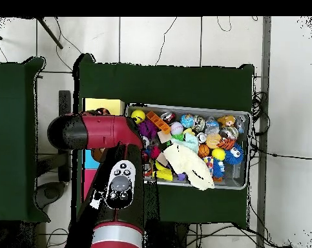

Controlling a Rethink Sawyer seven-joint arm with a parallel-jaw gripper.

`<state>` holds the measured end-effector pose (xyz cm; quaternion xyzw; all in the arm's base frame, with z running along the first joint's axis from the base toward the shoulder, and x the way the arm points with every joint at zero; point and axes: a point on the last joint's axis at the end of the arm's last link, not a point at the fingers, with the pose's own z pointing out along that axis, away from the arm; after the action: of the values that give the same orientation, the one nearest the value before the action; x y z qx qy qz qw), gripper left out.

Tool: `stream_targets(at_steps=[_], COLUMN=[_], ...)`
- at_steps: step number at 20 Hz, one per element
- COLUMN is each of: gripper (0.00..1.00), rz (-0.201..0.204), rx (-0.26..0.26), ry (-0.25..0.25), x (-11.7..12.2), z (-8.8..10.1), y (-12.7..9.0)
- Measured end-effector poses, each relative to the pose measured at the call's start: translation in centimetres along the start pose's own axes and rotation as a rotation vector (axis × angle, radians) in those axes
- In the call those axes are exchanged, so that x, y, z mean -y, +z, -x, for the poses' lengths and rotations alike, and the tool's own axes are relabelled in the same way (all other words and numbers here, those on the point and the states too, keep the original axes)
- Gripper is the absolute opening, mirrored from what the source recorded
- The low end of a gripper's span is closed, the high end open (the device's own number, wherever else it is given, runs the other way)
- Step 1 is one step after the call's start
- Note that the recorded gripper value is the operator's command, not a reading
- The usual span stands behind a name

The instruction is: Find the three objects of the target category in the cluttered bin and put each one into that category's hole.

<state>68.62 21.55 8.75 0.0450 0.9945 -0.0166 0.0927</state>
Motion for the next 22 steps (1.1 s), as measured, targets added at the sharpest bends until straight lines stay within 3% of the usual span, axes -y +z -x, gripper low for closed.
stream_targets(at_steps=[22], gripper=[1.00], rz=[-0.004], rx=[-0.002], ry=[-0.007], x=[0.12], z=[-0.08], y=[-0.50])
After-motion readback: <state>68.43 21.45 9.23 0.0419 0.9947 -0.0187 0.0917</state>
